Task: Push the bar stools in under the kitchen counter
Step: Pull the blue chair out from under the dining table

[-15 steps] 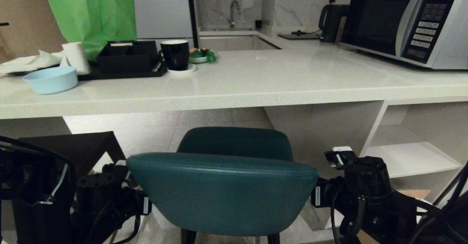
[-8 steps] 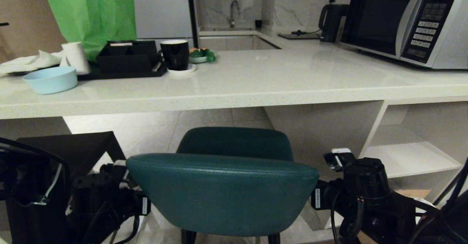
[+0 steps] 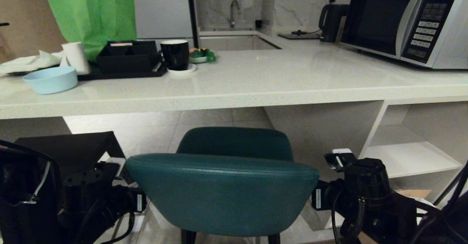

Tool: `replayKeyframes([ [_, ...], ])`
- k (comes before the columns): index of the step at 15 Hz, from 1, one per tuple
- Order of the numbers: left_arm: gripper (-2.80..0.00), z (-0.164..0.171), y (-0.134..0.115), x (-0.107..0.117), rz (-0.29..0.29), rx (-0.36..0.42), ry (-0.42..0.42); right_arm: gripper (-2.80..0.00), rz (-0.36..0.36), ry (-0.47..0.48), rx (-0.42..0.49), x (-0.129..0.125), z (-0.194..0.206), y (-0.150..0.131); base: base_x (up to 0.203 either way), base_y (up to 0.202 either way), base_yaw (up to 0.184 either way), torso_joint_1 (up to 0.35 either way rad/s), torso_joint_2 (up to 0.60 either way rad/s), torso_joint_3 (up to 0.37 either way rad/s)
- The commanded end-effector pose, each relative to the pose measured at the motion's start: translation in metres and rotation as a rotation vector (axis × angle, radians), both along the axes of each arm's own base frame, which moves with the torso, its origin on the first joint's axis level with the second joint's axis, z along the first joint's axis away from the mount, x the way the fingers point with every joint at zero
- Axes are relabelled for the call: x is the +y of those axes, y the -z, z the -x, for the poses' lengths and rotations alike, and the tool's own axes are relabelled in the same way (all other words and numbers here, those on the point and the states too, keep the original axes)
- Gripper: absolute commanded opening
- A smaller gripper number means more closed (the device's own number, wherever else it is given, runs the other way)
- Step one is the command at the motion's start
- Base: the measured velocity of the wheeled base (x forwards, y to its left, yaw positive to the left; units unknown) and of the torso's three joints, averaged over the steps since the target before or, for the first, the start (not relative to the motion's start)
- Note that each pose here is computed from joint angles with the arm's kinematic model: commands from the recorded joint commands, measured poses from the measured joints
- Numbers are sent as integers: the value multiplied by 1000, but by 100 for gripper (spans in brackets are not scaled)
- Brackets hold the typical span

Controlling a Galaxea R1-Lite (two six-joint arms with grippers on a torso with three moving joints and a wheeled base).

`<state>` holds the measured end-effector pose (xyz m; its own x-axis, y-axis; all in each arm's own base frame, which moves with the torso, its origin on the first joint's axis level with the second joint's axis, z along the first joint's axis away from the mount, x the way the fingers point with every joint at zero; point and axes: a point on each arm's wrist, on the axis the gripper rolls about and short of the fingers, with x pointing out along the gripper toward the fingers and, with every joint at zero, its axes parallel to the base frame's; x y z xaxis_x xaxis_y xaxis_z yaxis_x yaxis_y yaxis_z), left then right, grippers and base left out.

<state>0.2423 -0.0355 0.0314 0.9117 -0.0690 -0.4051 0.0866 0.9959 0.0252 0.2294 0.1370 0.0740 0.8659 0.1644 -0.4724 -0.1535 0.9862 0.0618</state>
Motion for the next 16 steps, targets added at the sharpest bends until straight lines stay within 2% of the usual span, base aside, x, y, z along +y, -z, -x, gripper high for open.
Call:
replayKeyframes([
  [1,-280,-9,-3,13,1,-33,-49,-280,-1,29,-4,-7,-2,-1,0,0,0,0,0,0],
  [5,-280,-44,-3,26,-26,-116,-86,-280,-1,70,-10,-14,-10,-1,0,0,0,0,0,0],
  [6,-280,-53,-4,22,-26,-141,-79,-280,-1,70,-9,-13,-12,0,0,0,0,0,0,0],
  [9,-280,-60,-5,-12,-24,-171,-1,-280,17,109,-20,-7,-24,6,0,0,0,0,0,0],
  [12,-280,-55,-5,-35,-30,-174,28,-280,16,100,-49,4,-25,6,0,0,0,0,0,0],
  [16,-280,-37,-4,-32,-38,-129,32,-280,19,79,-47,10,-23,7,0,0,0,0,0,0],
])
